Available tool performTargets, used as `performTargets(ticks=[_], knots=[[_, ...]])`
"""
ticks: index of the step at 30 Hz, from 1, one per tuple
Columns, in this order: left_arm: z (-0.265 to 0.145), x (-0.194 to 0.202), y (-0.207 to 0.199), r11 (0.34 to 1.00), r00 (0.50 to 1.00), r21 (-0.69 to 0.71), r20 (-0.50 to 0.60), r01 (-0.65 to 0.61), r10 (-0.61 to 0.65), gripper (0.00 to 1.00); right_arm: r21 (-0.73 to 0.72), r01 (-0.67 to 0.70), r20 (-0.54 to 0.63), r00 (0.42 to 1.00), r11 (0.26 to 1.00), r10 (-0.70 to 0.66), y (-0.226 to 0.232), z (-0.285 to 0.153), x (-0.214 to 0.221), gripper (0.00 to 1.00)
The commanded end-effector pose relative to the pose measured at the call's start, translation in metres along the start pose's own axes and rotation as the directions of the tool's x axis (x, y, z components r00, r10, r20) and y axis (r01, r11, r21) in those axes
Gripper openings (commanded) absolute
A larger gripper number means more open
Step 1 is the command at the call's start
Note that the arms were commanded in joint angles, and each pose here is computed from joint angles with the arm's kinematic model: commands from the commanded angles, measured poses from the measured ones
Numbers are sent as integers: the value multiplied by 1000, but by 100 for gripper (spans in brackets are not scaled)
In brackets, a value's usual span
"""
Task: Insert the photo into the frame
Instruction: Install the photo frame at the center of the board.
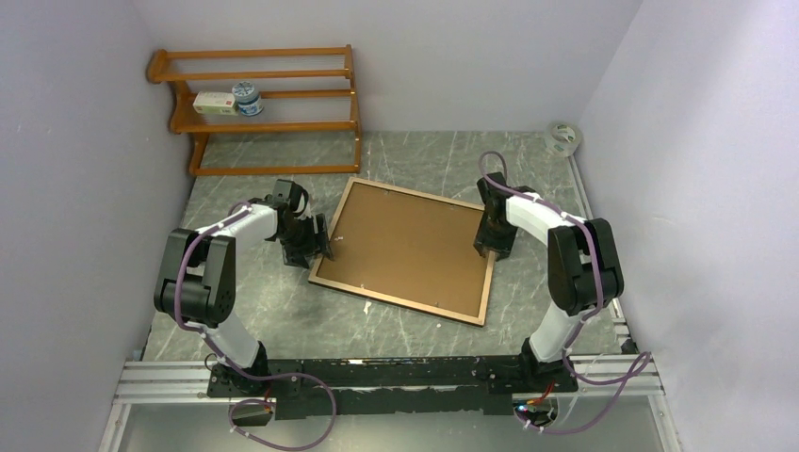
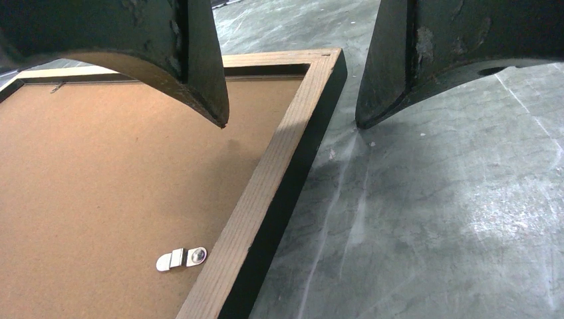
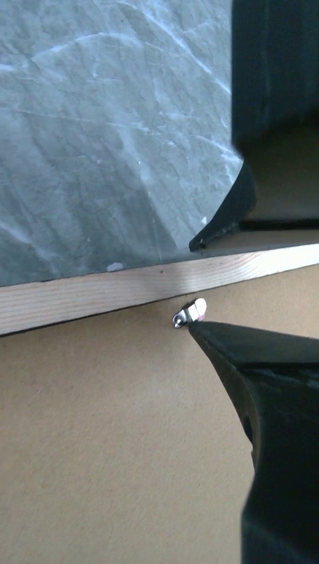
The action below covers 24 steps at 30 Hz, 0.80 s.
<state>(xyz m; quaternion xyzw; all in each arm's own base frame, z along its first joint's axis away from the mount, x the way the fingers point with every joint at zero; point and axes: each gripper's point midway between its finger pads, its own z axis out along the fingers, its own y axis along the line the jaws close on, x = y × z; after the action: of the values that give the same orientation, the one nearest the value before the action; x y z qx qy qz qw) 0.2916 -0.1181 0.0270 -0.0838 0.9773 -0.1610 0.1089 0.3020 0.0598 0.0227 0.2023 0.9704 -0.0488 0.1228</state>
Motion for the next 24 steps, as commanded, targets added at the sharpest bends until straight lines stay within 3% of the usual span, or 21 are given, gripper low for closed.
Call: performTargets(ticks=[1, 8, 11, 20, 24], knots=[[2, 3, -1, 1000, 999, 3, -31, -16, 16, 75, 33, 4, 79, 997, 999, -6, 0, 8, -21, 41], [4, 4, 0, 1000, 999, 0, -37, -14, 14, 75, 40, 38, 86, 995, 998, -42, 1, 9, -26, 24], [3, 3, 0, 1000, 999, -4, -35, -15, 15, 75, 31, 40, 81, 996, 999, -42, 3, 9, -26, 23], [-9, -10, 1, 999, 1000, -41, 18, -21, 21, 75, -67, 27, 155, 988, 997, -16, 14, -35, -44, 57], [-16, -21, -2, 999, 998, -45, 57, -27, 30, 77, -187, 24, 206, 978, 982, 16, 33, -60, -58, 62]])
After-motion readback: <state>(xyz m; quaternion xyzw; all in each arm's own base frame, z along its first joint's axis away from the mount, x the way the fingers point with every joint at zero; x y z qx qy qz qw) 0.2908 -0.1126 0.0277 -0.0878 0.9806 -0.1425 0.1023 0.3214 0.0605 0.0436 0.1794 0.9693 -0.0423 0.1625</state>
